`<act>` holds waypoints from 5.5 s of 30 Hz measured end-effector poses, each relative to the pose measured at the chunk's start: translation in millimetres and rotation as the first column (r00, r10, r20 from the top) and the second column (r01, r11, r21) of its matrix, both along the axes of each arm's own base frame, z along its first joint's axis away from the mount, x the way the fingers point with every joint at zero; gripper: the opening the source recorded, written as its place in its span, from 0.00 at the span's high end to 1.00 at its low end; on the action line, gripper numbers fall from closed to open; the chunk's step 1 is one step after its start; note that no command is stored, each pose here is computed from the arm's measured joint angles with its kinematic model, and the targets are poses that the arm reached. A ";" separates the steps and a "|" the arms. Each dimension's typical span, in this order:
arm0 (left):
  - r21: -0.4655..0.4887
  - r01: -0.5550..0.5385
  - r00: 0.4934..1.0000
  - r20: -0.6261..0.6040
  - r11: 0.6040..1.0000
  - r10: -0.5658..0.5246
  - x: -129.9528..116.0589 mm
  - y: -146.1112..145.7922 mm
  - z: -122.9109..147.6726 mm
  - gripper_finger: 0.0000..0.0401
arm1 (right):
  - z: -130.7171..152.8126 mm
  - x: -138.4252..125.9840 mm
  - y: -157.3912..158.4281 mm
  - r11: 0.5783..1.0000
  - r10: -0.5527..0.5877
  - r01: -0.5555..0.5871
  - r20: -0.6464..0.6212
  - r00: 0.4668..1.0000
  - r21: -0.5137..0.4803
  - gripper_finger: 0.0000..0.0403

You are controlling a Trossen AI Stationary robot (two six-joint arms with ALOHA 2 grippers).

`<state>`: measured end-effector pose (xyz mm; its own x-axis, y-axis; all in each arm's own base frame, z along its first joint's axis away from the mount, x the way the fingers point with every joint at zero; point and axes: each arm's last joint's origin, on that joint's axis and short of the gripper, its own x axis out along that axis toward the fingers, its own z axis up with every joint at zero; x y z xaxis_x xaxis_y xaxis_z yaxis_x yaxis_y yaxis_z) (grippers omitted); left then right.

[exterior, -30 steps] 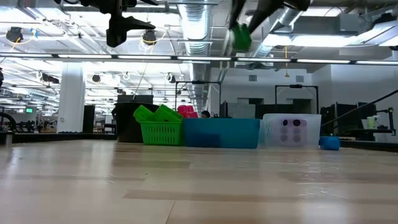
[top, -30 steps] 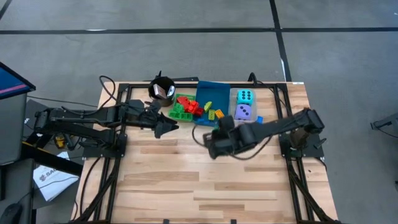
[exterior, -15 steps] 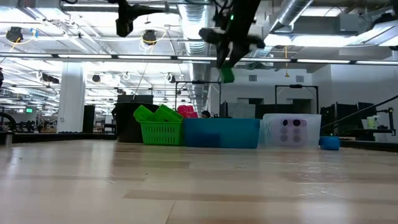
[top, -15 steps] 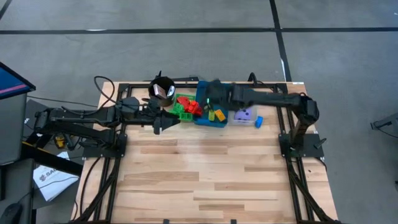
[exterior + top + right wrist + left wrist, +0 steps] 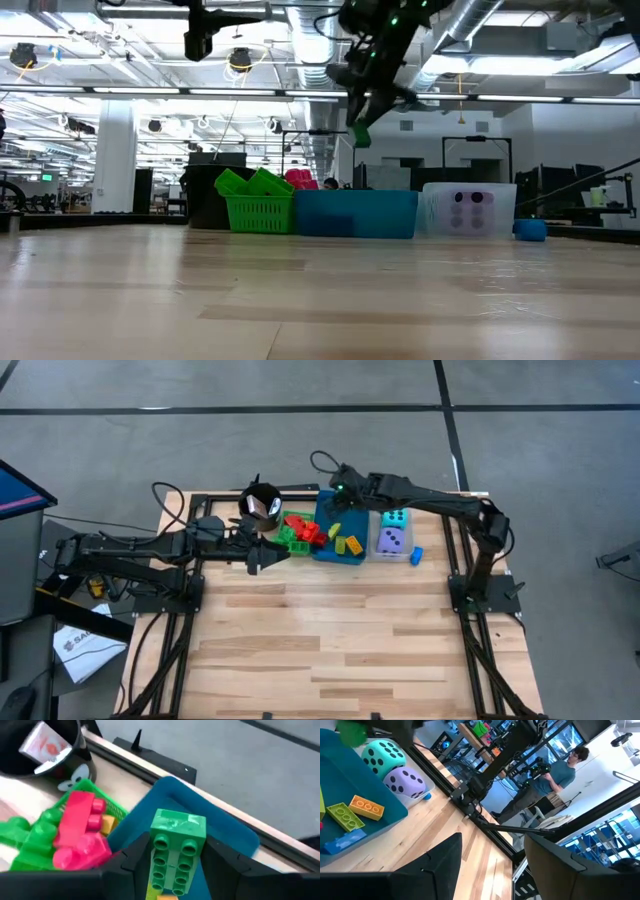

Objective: Pick & Place Toys
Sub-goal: Put the small stud green game piece into the blue bin, then put the large stud green game piece into the green bin

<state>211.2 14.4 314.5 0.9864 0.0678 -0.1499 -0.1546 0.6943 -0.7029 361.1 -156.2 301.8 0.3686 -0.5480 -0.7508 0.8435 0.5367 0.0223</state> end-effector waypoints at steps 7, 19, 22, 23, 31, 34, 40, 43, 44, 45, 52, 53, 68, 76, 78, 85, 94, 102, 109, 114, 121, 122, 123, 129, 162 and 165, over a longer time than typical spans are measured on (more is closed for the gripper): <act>0.000 0.000 1.000 -0.002 1.000 0.000 0.0 0.0 -0.2 0.48 | -37.5 20.2 1.0 0.984 0.111 -0.105 -0.032 0.993 0.146 0.56; -0.001 0.002 1.000 -0.025 1.000 -0.002 -0.4 -0.3 -2.4 0.48 | -27.8 19.5 12.0 0.962 0.173 -0.175 0.026 0.985 0.211 0.27; 0.013 0.004 1.000 -0.026 1.000 -0.004 -0.4 -0.3 -2.4 0.48 | -21.5 3.0 11.2 0.959 0.182 -0.163 -0.064 0.981 0.233 0.24; 0.025 0.007 1.000 -0.027 1.000 -0.006 -0.4 -0.3 -2.4 0.48 | -17.8 -4.5 12.1 0.959 0.186 -0.157 -0.105 0.977 0.237 0.24; 0.056 0.012 1.000 -0.030 0.998 -0.011 -0.4 -0.3 -2.4 0.48 | 46.4 -64.3 37.7 0.973 0.189 -0.164 -0.151 0.970 0.166 0.25; 0.058 0.013 0.999 -0.030 0.998 -0.011 -0.4 -0.3 -2.4 0.48 | 72.7 -83.5 53.1 0.980 0.185 -0.177 -0.089 0.979 0.091 0.25; 0.058 0.013 0.999 -0.030 0.998 -0.011 -0.4 -0.3 -2.4 0.48 | 70.9 -123.9 93.0 0.987 0.153 -0.155 0.061 0.986 0.030 0.25; 0.058 0.013 0.999 -0.030 0.998 -0.011 -0.4 -0.3 -2.5 0.48 | 34.2 -145.2 116.4 0.987 0.110 -0.127 0.160 0.981 0.099 0.25; 0.058 0.013 0.999 -0.030 0.998 -0.011 -0.4 -0.3 -2.4 0.48 | 23.7 -153.7 124.9 0.985 0.090 -0.117 0.198 0.976 0.130 0.25; 0.058 0.013 0.999 -0.030 0.998 -0.011 -0.4 -0.3 -2.4 0.48 | 13.5 -163.2 133.0 0.981 0.069 -0.108 0.223 0.972 0.164 0.25; 0.057 0.013 0.999 -0.030 0.998 -0.011 -0.4 -0.3 -2.4 0.48 | -24.2 -220.2 165.2 0.939 -0.035 -0.051 0.240 0.970 0.341 0.25; 0.054 0.013 0.999 -0.030 0.998 -0.011 -0.4 -0.3 -2.4 0.48 | -27.6 -226.9 166.0 0.940 -0.047 -0.026 0.205 0.978 0.340 0.25; 0.053 -0.018 0.999 -0.029 0.998 0.019 -0.4 0.5 -2.4 0.48 | -86.8 -245.3 167.2 0.940 -0.246 0.227 0.048 0.968 0.253 0.25; 0.062 -0.069 0.997 -0.029 0.996 0.071 -0.6 2.1 -2.3 0.48 | -96.8 -238.1 165.5 0.935 -0.325 0.311 0.060 0.944 0.168 0.25; 0.063 -0.077 0.996 -0.028 0.995 0.079 -0.6 2.3 -2.3 0.48 | -99.8 -235.6 165.1 0.934 -0.331 0.322 0.035 0.943 0.157 0.25; 0.063 -0.077 0.996 -0.028 0.995 0.079 -0.6 2.3 -2.3 0.48 | -110.9 -225.4 161.1 0.919 -0.374 0.377 -0.050 0.926 0.118 0.25; 0.063 -0.077 0.996 -0.028 0.995 0.079 -0.6 2.3 -2.3 0.48 | -116.2 -209.8 147.6 0.906 -0.398 0.398 -0.036 0.917 0.144 0.25; 0.062 -0.077 0.996 -0.028 0.995 0.079 -0.6 2.3 -2.3 0.48 | -138.7 -217.9 132.9 0.863 -0.452 0.460 -0.090 0.888 0.207 0.25; 0.062 -0.077 0.996 -0.028 0.995 0.079 -0.6 2.3 -2.3 0.48 | -154.0 -218.1 132.0 0.852 -0.463 0.457 -0.041 0.886 0.257 0.25; 0.062 -0.077 0.996 -0.028 0.995 0.079 -0.6 2.3 -2.3 0.48 | -158.7 -220.6 128.7 0.844 -0.479 0.473 -0.043 0.877 0.255 0.25; 0.062 -0.077 0.996 -0.028 0.995 0.079 -0.6 2.3 -2.3 0.48 | -170.4 -220.6 123.9 0.829 -0.507 0.479 0.027 0.861 0.289 0.25; 0.062 -0.077 0.996 -0.028 0.995 0.079 -0.6 2.3 -2.3 0.48 | -171.6 -220.9 123.1 0.827 -0.512 0.482 0.032 0.858 0.291 0.25; 0.062 -0.077 0.996 -0.028 0.995 0.079 -0.6 2.3 -2.3 0.48 | -172.6 -221.8 122.2 0.822 -0.520 0.490 0.032 0.853 0.292 0.25; 0.062 -0.077 0.996 -0.028 0.995 0.079 -0.6 2.3 -2.3 0.48 | -177.4 -226.9 117.0 0.787 -0.572 0.541 0.025 0.820 0.298 0.25; 0.066 -0.095 0.995 -0.028 0.993 0.097 -0.7 2.8 -2.3 0.48 | -157.2 -221.4 111.6 0.793 -0.551 0.536 -0.034 0.834 0.289 0.74; 0.066 -0.095 0.995 -0.028 0.993 0.097 -0.7 2.8 -2.3 0.48 | -141.7 -217.3 109.9 0.819 -0.523 0.520 -0.057 0.851 0.243 0.74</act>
